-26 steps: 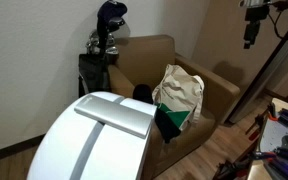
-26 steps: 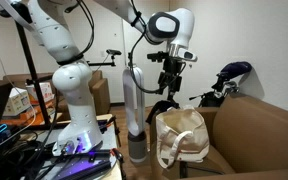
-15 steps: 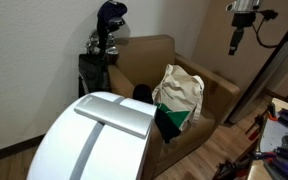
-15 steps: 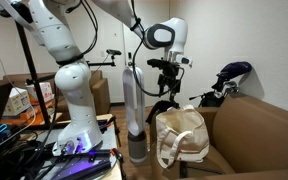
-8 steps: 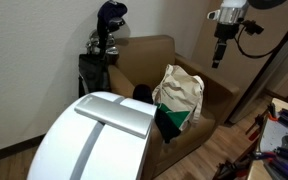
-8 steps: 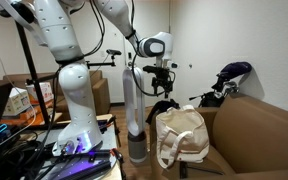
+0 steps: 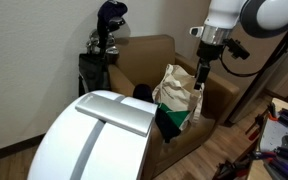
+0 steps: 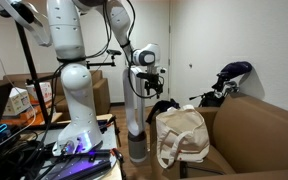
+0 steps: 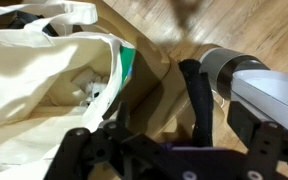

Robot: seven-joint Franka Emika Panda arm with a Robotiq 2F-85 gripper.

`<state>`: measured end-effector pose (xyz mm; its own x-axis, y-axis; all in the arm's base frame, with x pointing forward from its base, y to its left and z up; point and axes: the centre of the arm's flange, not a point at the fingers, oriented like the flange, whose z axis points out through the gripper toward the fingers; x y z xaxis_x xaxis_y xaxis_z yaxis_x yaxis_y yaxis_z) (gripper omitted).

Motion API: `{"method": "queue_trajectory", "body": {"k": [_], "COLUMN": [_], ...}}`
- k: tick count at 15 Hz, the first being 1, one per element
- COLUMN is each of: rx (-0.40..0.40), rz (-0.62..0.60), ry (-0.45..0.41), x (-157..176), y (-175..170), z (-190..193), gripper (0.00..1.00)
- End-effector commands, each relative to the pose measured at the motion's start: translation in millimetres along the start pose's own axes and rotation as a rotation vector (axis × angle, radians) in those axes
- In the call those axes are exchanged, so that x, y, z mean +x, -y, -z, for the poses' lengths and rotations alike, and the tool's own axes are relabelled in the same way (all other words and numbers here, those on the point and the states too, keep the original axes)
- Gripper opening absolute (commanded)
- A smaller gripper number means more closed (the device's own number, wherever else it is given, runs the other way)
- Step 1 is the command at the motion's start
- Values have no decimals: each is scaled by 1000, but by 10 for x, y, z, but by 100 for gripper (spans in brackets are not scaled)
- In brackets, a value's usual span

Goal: Put the black cloth inside the laundry basket then put the remote on the arm of the couch

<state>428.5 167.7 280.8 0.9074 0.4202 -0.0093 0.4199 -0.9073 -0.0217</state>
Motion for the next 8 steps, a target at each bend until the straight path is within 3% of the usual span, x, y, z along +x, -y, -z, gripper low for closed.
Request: {"method": "queue_trajectory", "body": {"k": [1,2,3,8], "rx": [0,0,-10,62], "rz": [2,-3,-148,-386], "ry": [3,1,-58,-133], "x": [0,0,11,208], "y": [9,-12,-82,90], "z": [-12,-5,5,-276], "gripper": [100,100,100,100]}}
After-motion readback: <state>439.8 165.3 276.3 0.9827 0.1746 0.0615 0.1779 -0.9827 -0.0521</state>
